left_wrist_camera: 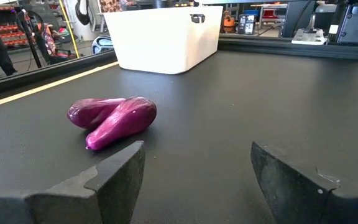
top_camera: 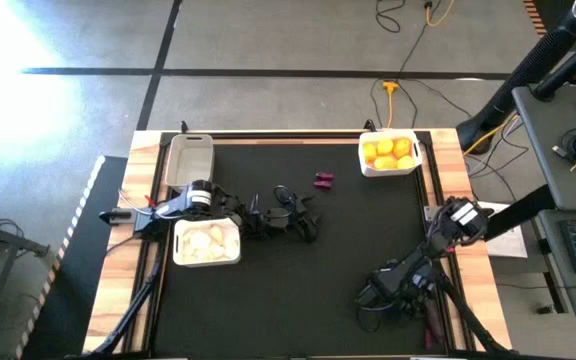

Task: Sort produce into baskets
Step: Move the violet eggplant to the top center of the table

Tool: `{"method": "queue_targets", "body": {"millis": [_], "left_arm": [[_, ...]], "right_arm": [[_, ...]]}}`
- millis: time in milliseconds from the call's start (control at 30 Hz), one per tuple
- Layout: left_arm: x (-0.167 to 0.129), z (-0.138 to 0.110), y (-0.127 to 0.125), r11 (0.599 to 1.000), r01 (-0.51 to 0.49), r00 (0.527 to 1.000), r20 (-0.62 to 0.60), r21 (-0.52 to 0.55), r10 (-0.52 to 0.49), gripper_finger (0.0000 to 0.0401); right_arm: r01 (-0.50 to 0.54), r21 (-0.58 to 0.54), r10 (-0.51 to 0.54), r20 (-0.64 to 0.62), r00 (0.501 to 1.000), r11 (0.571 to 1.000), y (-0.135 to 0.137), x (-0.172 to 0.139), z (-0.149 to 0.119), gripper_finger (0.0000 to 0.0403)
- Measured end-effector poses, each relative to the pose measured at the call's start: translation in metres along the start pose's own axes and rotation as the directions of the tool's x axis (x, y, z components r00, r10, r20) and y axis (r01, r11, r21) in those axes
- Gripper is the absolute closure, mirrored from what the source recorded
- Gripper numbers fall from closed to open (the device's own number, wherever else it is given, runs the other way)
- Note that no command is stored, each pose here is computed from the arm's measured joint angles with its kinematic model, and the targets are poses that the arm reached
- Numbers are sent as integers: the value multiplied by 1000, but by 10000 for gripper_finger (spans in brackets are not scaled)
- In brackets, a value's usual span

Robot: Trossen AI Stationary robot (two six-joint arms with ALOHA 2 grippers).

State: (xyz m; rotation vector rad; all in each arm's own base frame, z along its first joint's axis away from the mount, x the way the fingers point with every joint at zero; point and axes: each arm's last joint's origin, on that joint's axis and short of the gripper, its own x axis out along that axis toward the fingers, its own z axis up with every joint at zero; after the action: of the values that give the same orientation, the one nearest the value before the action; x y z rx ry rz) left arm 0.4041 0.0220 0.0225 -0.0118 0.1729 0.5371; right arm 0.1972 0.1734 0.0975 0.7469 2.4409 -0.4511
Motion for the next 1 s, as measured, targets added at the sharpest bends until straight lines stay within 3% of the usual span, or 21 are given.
{"method": "queue_targets", "body": {"millis": [233, 367, 667, 1000], "left_arm": [[0, 0, 0, 1000, 1, 1000, 0, 0, -1, 125], [0, 0, -1, 1000, 2, 1000, 0, 0, -2, 125], [-1, 0, -1, 1000, 5, 1000, 4, -2, -5, 125], [-1, 1, -1, 1000, 4, 1000, 5, 7, -4, 125]], "right_arm": [[-26, -3, 26, 26, 999, 1000, 0, -14, 5, 129], [-20, -43, 25, 128, 991, 999, -1, -23, 12, 114], [-41, -54, 51, 209, 977, 998, -21, -55, 39, 77], [-76, -111, 105, 281, 954, 991, -42, -87, 63, 86]]}}
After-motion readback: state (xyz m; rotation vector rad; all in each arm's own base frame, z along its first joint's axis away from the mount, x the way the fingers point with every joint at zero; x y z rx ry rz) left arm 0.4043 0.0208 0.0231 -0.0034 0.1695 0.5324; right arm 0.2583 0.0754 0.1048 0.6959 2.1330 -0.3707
